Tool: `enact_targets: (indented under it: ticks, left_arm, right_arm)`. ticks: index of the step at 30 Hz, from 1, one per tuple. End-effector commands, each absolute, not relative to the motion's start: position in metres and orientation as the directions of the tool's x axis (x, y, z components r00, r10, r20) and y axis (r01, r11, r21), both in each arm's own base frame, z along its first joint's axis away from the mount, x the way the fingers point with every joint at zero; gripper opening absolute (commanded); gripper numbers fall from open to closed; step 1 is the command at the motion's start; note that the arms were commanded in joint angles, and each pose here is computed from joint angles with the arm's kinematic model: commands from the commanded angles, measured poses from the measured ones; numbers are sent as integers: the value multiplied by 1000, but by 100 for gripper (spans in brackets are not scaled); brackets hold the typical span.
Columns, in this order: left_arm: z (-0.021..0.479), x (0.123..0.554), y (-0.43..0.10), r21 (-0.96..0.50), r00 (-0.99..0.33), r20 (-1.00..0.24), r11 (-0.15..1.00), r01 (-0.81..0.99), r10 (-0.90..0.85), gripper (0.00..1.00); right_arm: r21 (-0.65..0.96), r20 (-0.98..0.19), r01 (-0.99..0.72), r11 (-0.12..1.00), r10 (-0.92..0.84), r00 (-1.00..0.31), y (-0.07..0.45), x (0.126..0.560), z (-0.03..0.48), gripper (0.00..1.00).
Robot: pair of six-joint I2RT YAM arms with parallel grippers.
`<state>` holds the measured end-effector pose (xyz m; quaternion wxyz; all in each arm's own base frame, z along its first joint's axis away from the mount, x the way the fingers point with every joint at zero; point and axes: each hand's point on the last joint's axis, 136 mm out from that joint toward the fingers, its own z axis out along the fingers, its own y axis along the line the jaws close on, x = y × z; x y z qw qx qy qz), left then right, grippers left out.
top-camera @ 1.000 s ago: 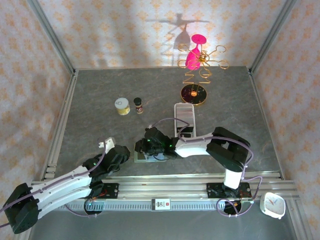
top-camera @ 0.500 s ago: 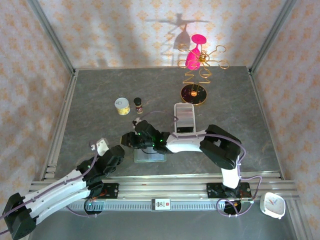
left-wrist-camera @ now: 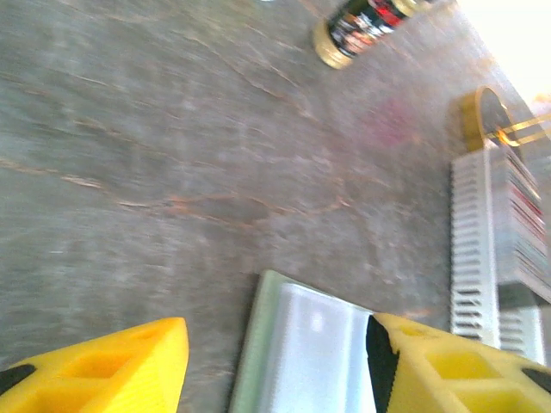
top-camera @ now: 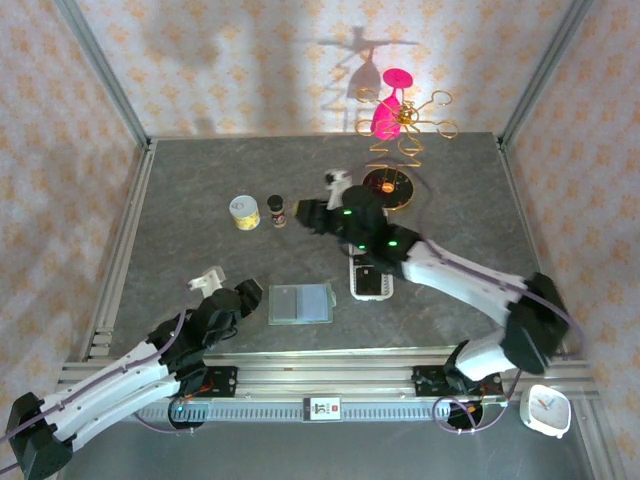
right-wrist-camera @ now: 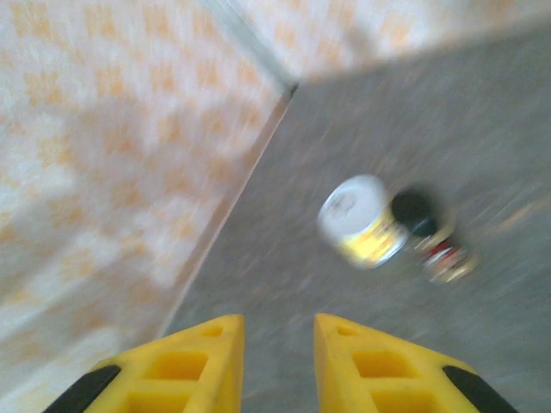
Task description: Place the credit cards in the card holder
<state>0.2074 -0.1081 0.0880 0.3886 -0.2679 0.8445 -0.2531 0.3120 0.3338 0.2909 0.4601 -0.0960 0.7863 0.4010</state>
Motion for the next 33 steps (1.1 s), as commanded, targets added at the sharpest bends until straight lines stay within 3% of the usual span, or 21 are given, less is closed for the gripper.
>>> enact_targets:
  ticks: [1, 4, 6, 8, 10, 14, 22, 33]
  left_arm:
    - [103, 215, -133, -682, -587, -521, 716, -150, -619, 59]
    - [99, 216, -135, -663, -598, -526, 732, -157, -605, 59]
    - [95, 217, -137, -653, -608, -528, 741, -155, -592, 59]
    - [93, 218, -139, -648, -618, -529, 747, -149, -582, 59]
    - [91, 218, -141, -643, -625, -528, 751, -147, -575, 59]
    - [88, 216, -141, -627, -637, -533, 765, -145, -557, 59]
    - [80, 210, -140, -616, -663, -517, 773, -151, -541, 59]
    - [73, 208, -139, -621, -668, -500, 766, -167, -551, 59]
  right_arm:
    - [85, -963, -666, 741, -111, -246, 287, 302, 292, 32]
    - [-346, -884, -751, 563, -464, 60, 267, 269, 269, 40]
    - [-503, -770, -698, 510, -631, 95, 241, 270, 245, 57]
    - [-576, -649, -712, 401, -754, 100, 221, 270, 217, 59]
    - [-575, -530, -774, 267, -842, 103, 205, 263, 181, 64]
    - [-579, -388, -800, 158, -916, 100, 178, 273, 138, 65]
    - [-627, -289, -777, 52, -942, 171, 176, 312, 102, 67]
    - [-569, -287, -822, -5, -936, 204, 195, 328, 83, 67]
